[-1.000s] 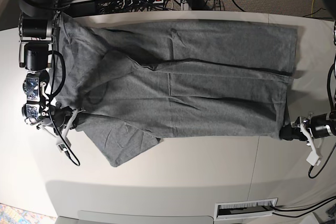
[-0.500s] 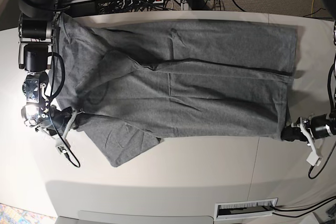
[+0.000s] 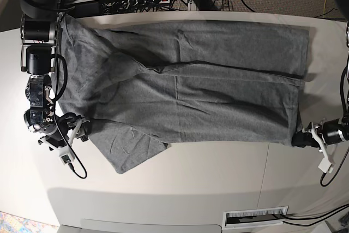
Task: Fold the T-shirt properly
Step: 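Pull the hem corners apart with both grippers to stretch the shirt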
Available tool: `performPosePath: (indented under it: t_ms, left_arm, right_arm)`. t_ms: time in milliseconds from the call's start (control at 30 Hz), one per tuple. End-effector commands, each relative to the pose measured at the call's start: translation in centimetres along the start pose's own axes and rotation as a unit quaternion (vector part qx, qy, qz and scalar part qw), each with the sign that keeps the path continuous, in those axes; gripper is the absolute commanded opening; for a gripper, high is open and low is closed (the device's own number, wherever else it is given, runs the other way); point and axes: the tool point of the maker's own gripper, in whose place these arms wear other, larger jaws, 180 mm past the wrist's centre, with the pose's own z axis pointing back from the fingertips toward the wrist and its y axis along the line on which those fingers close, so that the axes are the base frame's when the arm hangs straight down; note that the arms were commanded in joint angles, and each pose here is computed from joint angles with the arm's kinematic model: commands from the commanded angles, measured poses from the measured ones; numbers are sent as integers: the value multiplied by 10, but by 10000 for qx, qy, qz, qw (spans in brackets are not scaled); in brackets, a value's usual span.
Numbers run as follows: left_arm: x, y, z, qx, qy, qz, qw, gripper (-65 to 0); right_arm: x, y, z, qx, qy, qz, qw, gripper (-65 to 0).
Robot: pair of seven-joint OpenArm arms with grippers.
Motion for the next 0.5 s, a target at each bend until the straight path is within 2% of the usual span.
performPosePath:
  t_ms: [0, 267, 333, 467]
  left_arm:
    - [28, 0, 13, 8, -376, -102, 9992, -650]
    - [28, 0, 13, 7, -379, -101, 9992, -650]
    - [28, 0, 13, 7, -379, -101, 9992, -650]
    - [28, 0, 13, 8, -377, -102, 9992, -650]
  right_arm:
    - [22, -17, 7, -161, -302, -41, 9994, -270]
    - [-26, -13, -6, -19, 165, -458, 9988, -280]
    - [-28, -11, -7, 1, 174, -484, 9987, -347]
    - [-20, -9, -6, 68, 46, -634, 9980, -547]
